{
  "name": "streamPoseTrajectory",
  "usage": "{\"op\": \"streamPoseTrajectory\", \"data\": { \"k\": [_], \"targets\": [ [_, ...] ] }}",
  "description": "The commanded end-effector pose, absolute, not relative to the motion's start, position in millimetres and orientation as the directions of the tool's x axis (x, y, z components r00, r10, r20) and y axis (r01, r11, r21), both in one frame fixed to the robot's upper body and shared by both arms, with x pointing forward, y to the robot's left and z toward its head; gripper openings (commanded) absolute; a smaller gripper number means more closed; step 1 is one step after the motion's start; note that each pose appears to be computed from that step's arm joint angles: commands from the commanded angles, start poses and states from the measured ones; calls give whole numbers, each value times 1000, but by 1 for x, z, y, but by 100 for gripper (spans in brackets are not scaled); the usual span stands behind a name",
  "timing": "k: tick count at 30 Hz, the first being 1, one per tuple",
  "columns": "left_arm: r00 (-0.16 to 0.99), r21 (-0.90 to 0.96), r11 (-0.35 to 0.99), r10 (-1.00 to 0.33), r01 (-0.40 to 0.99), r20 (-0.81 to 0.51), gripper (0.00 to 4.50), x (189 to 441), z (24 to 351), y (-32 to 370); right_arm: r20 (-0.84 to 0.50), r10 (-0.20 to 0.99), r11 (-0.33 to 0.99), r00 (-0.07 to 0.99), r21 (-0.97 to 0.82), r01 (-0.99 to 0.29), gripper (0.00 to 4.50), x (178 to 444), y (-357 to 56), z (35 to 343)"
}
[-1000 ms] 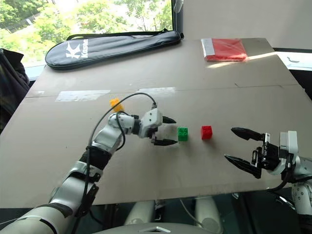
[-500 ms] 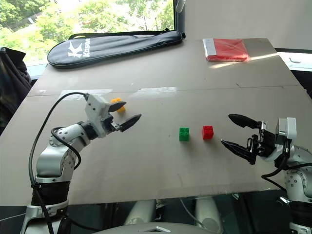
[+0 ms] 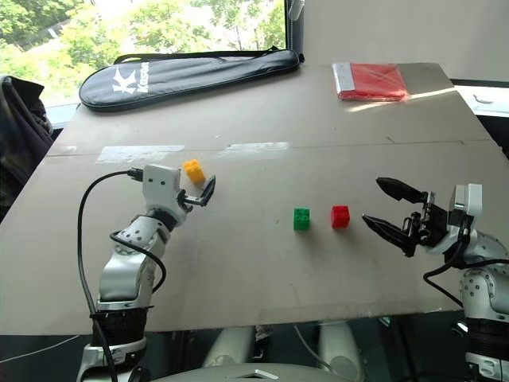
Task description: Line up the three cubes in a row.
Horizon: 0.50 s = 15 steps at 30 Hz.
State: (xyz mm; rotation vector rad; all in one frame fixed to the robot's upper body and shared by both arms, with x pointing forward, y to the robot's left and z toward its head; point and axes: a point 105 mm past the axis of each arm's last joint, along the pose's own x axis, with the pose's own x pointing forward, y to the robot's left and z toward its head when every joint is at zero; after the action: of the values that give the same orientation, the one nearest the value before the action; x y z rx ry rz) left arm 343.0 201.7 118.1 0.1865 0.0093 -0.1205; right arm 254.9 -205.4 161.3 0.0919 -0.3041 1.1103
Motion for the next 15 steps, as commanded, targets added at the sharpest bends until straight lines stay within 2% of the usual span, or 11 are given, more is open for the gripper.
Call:
{"op": "streamPoseTrajectory", "data": {
  "k": [1, 5, 15],
  "targets": [
    [997, 193, 979, -71, 61, 44, 446, 349, 128, 203, 285, 869, 453, 404, -130, -882, 450, 251, -212, 168],
    [999, 165, 986, 7, -15, 49, 446, 355, 124, 208, 284, 868, 456, 407, -132, -880, 450, 251, -214, 167],
    [996, 123, 989, 83, -81, -18, 446, 387, 98, 201, 275, 875, 447, 398, -142, -883, 450, 250, -214, 162]
  ]
}}
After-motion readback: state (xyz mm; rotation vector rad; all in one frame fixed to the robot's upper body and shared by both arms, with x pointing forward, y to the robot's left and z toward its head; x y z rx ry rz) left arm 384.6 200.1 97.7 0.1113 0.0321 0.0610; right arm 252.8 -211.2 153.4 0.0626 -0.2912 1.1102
